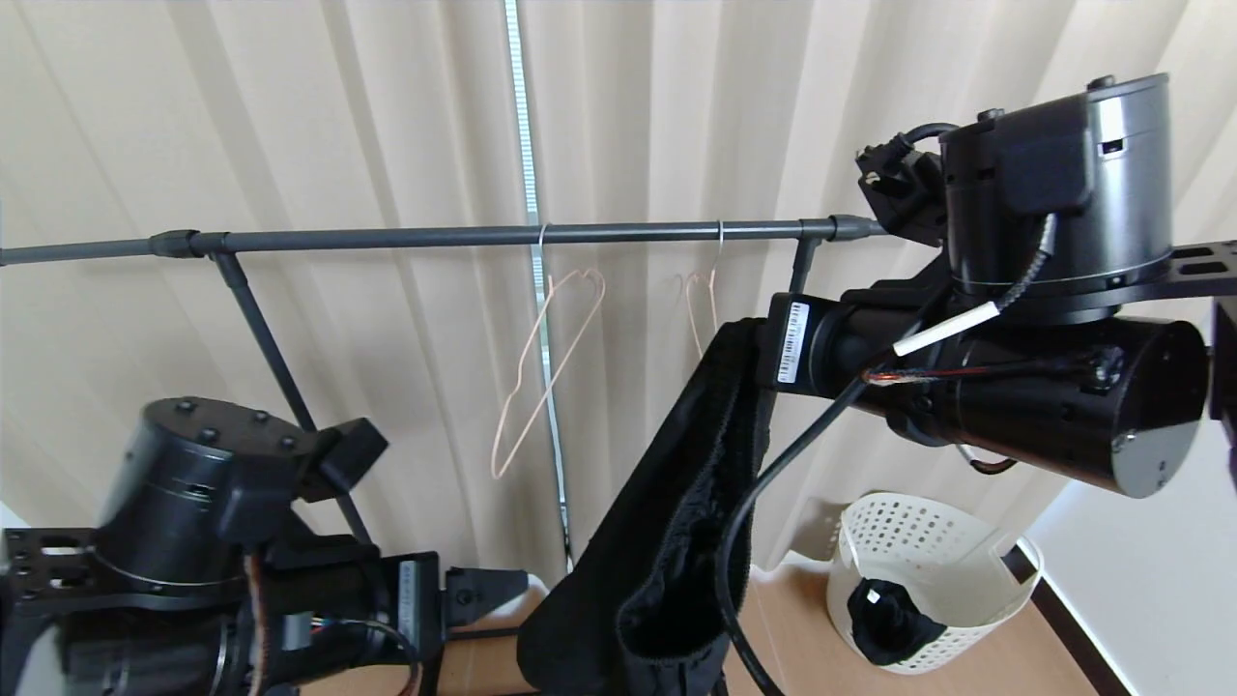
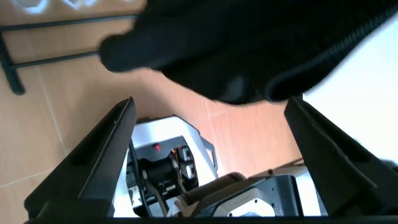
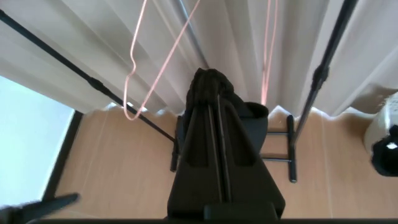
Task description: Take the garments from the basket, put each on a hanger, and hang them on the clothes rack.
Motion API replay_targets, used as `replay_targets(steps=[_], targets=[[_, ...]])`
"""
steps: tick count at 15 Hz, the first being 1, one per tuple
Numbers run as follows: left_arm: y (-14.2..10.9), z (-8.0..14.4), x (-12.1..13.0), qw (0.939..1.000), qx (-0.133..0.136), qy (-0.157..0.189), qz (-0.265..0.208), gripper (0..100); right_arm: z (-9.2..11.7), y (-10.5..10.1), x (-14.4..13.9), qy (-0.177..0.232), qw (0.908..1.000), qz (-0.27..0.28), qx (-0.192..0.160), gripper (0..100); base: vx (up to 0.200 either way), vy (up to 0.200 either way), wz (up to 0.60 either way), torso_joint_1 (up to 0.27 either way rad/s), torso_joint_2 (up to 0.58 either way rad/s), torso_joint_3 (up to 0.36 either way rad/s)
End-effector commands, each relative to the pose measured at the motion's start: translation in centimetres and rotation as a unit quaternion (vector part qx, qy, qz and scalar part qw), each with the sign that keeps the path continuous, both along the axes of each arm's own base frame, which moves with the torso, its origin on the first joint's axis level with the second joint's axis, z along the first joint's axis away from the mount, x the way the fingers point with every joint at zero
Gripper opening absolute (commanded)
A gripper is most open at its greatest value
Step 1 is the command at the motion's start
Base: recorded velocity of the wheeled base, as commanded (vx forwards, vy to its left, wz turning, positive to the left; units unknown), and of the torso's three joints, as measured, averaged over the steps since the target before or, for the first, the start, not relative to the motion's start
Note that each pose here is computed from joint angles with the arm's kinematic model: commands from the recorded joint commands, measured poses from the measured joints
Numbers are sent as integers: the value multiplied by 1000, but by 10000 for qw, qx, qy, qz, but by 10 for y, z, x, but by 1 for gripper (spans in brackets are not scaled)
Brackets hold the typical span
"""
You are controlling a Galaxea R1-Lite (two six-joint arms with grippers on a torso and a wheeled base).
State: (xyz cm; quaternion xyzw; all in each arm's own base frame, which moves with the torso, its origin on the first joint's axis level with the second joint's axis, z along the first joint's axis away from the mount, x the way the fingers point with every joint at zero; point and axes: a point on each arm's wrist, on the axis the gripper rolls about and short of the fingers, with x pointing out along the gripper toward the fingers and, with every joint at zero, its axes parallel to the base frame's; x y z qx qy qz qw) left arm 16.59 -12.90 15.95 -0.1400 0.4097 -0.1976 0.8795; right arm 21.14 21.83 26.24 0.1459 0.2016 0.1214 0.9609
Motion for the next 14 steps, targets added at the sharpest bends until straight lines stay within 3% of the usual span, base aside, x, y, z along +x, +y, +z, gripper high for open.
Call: replay_targets(steps=[1,4,7,10,14], targets=[[-30,-25,12,9986,251,305,-343,100,-11,11,3,100,9999,48,-61,0,0,0,0,0,0,0],[-62,-41,35,9976,320,367,-490,100,-14,15,4,142,9999,53,3,0,0,0,0,0,0,0],[-71,-37,43,9979,237,287,-527,100,-14,16,4,161,9999,31,57,0,0,0,0,0,0,0],[-81,-47,47,9969,333,376,-600,100,-14,16,5,158,9999,24,55,0,0,0,0,0,0,0],[-95,-60,53,9969,254,272,-687,100,-14,16,4,153,9999,24,61,0,0,0,0,0,0,0]])
